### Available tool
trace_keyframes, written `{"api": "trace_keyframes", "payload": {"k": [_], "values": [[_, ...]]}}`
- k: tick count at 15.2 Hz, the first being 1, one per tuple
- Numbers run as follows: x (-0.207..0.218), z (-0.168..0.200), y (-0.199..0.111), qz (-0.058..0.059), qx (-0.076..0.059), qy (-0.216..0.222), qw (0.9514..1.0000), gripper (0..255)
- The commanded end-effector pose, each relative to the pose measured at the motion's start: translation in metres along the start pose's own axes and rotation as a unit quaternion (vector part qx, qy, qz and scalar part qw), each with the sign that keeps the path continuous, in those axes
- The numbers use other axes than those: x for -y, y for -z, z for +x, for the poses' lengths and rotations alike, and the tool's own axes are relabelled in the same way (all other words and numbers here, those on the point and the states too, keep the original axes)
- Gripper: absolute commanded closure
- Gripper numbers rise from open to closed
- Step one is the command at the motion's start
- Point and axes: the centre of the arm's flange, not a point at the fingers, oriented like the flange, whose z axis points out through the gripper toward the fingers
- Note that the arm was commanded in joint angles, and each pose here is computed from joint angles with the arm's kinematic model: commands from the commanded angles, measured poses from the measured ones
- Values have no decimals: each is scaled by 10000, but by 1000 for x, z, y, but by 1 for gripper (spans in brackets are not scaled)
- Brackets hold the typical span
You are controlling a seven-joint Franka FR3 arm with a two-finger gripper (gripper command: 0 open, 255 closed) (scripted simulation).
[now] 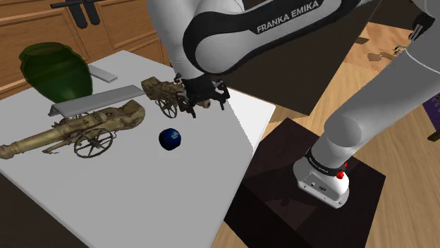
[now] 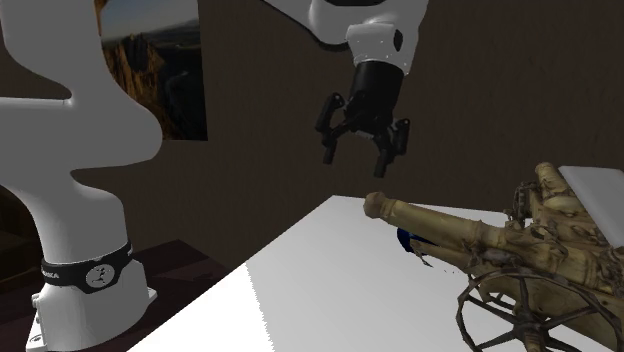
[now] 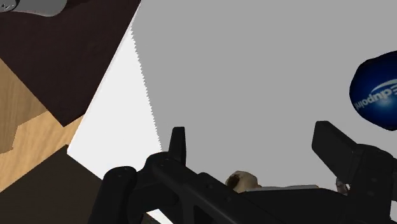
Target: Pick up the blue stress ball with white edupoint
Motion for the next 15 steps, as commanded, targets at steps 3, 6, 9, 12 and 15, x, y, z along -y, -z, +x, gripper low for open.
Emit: {"api": "trace_keyframes", "payload": {"k": [3, 6, 9, 12, 15], "values": [[58, 2, -12, -124, 4, -562, 9983, 0], [100, 8, -23, -234, 3, -946, 9952, 0], [140, 16, -34, -345, 2, -1328, 9905, 0], [159, 21, -45, -394, 2, -1499, 9879, 0], [164, 20, -60, -394, 2, -1499, 9879, 0]]}}
